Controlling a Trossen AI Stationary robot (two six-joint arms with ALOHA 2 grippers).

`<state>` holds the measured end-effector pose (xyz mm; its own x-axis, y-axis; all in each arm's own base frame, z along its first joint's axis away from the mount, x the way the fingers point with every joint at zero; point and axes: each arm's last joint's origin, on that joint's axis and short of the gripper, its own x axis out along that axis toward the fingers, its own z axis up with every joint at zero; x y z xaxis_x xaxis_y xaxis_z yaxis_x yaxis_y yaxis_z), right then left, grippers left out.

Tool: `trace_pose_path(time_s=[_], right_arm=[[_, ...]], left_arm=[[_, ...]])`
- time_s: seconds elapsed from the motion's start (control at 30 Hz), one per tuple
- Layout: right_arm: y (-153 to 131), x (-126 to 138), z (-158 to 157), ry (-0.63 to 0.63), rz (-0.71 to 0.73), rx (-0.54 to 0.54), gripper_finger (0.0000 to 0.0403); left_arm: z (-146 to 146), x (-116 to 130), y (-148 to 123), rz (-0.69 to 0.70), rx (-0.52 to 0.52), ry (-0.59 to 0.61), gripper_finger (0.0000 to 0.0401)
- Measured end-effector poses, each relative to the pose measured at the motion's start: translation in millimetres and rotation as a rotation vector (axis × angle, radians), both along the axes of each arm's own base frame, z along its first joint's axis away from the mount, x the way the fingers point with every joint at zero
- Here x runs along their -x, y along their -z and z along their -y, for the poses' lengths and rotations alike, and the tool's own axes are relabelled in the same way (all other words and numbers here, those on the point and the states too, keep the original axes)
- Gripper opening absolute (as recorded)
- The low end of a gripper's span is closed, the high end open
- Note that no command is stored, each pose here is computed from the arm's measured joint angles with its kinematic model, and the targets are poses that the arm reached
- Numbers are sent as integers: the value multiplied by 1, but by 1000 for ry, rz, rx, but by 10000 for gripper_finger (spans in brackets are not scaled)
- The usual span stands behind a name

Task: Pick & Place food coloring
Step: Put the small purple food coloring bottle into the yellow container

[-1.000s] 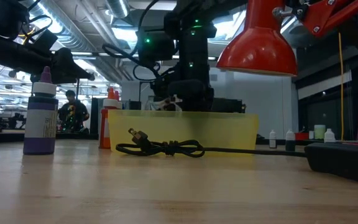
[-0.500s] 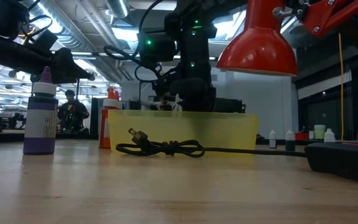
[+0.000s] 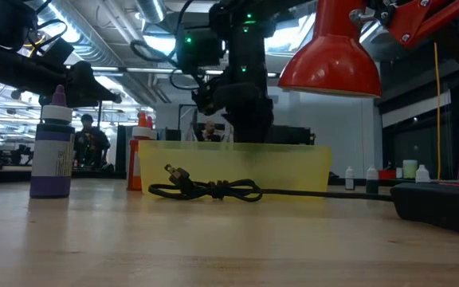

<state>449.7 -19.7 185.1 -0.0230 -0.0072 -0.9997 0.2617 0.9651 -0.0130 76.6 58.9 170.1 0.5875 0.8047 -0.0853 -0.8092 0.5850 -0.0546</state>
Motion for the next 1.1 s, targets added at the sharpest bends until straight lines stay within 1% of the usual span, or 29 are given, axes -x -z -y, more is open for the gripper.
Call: trace_pose_path(time_s=[0.1, 0.27, 0.4, 0.53, 0.63, 0.77, 0.87, 0.93, 1.1], right_arm=[[-10, 2, 6, 12, 2, 26, 232], [-42, 12, 22, 58, 63, 107, 253], [-70, 26, 38, 197, 135, 171, 266], [-87, 48, 56, 373, 201, 236, 279], [-99, 72, 64, 426, 274, 245, 288], [-106, 114, 63, 454, 348, 247, 293], [-104, 149, 58, 472, 339, 247, 294], [-98, 171, 53, 504, 309, 239, 294], [-86, 214, 40, 577, 292, 203, 294]], left_arm=[[0, 0, 0, 0, 0, 0, 364], [0, 0, 0, 0, 0, 0, 364], [0, 0, 0, -1, 0, 0, 364], [0, 0, 0, 0, 0, 0, 365], [0, 0, 0, -1, 0, 0, 364], [0, 0, 0, 0, 0, 0, 364], [0, 0, 0, 0, 0, 0, 365], [0, 0, 0, 0, 0, 0, 364], [0, 0, 0, 0, 0, 0, 363]])
